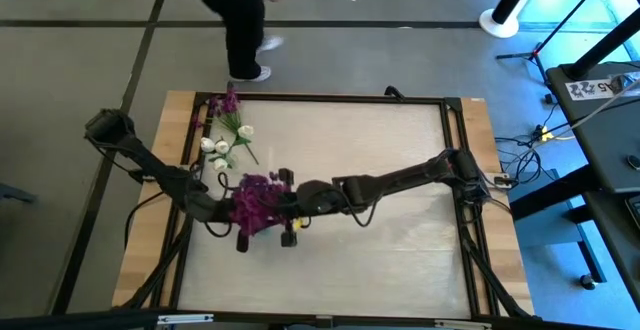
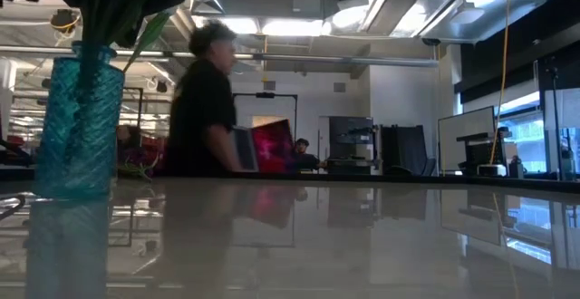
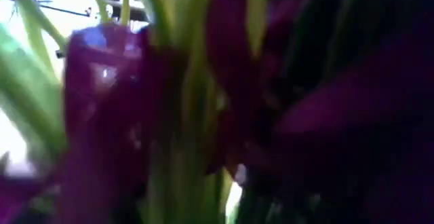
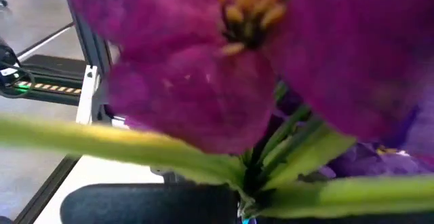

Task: Sort flowers into vase by color
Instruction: Put the violet flower into the transparent blue vase

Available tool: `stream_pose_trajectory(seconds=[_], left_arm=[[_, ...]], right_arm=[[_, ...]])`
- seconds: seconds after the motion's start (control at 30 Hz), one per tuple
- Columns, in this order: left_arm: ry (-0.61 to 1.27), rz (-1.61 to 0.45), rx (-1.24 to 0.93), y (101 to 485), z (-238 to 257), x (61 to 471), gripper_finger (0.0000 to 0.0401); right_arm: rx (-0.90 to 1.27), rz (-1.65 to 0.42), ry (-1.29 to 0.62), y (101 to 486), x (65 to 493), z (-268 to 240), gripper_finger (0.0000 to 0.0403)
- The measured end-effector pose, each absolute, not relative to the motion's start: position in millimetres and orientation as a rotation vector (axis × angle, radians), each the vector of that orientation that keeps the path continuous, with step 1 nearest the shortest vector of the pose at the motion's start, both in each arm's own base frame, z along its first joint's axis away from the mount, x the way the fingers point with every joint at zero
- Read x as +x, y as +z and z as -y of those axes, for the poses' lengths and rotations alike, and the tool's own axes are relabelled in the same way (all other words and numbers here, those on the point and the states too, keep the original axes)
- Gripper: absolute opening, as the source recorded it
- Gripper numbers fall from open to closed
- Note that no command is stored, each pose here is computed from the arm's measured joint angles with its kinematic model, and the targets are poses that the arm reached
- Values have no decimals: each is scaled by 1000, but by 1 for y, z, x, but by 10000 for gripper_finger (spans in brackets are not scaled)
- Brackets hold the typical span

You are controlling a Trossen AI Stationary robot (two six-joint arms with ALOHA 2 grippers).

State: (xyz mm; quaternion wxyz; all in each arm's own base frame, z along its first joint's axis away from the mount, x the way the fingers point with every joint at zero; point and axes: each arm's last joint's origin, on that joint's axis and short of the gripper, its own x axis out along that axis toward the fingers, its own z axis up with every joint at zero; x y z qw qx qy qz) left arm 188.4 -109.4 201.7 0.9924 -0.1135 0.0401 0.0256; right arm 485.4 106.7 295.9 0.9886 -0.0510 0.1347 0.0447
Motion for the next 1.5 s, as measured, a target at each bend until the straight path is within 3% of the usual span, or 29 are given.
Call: stream_pose_trajectory(seconds=[0.27,0.8,1.5], left_arm=[[34,-41,-248,203,100,171,195],[-19,-91,-216,181,99,156,195],[-72,-230,-284,187,90,133,195]], right_arm=[[-52,-285,155,295,491,-80,12],[-143,-240,305,268,506,-87,12],[-146,-241,248,276,502,-84,12]])
